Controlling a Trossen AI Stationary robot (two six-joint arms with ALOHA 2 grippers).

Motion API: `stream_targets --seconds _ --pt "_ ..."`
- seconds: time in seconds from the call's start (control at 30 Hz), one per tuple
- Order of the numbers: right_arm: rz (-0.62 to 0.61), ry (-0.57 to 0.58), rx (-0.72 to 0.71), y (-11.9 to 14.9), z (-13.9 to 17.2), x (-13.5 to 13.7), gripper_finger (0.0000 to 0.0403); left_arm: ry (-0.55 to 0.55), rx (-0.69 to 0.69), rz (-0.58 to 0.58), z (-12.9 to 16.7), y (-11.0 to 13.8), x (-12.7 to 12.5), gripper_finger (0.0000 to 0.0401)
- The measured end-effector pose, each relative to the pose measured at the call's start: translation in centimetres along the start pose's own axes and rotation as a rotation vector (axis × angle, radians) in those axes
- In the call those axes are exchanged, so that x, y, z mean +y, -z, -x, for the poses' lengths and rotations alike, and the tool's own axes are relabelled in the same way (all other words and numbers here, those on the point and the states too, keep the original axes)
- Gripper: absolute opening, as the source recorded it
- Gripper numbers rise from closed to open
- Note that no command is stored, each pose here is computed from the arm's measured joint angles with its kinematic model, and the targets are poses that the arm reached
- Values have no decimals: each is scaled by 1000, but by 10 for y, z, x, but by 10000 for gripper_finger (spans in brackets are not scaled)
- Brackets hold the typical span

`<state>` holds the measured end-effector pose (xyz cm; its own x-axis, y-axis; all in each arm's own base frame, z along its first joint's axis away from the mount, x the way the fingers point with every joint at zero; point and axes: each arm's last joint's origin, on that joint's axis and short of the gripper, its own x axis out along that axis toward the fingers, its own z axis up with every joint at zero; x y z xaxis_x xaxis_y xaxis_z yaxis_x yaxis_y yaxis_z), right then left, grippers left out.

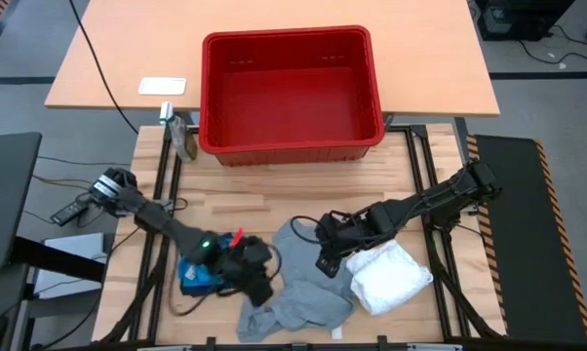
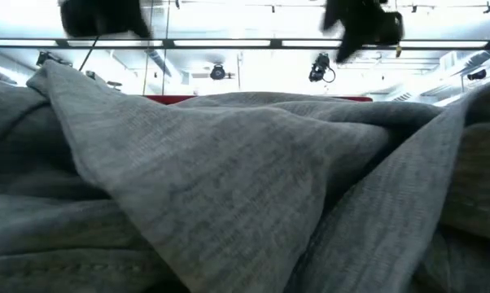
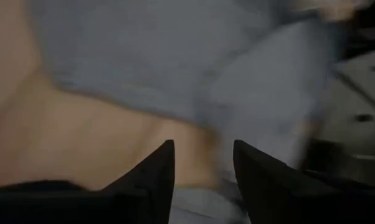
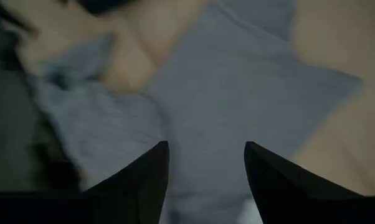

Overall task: Fold laundry
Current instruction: Fold the gray shirt

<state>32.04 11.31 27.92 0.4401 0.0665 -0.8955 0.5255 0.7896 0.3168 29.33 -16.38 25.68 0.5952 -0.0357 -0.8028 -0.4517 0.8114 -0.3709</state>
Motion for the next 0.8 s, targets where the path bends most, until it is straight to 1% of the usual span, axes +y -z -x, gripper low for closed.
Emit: stream_targets --seconds 0.07,0.13,0.2,0.27,0.33,0.4,0.5,0.57,0.67,0.7,0.8 --pt "5 61 11 2 -5 -8 213 -61 7 17 -20 -5 24 166" --pt "16 110 19 1 -14 -20 213 -84 -20 66 -38 -12 48 167" --pt "-3 151 35 1 -30 -37 213 -48 -64 136 -55 -20 69 167" --pt "-37 152 65 2 -49 -56 213 16 -95 193 -68 -24 87 167" --pt "-54 150 73 5 -64 -71 213 99 -116 233 -76 -27 100 167" --pt "-69 148 72 7 -74 -82 213 130 -126 259 -80 -29 112 167" --pt "-70 140 50 9 -83 -92 213 110 -117 267 -84 -29 124 167" --pt "-41 116 8 7 -87 -93 213 95 -115 232 -87 -28 128 167" --pt "-21 84 -40 5 -93 -96 214 73 -97 168 -95 -23 130 167" --pt "-25 73 -57 4 -94 -98 215 81 -102 156 -98 -22 128 167" --pt "-42 49 -88 0 -98 -104 221 87 -94 152 -109 -17 127 167"
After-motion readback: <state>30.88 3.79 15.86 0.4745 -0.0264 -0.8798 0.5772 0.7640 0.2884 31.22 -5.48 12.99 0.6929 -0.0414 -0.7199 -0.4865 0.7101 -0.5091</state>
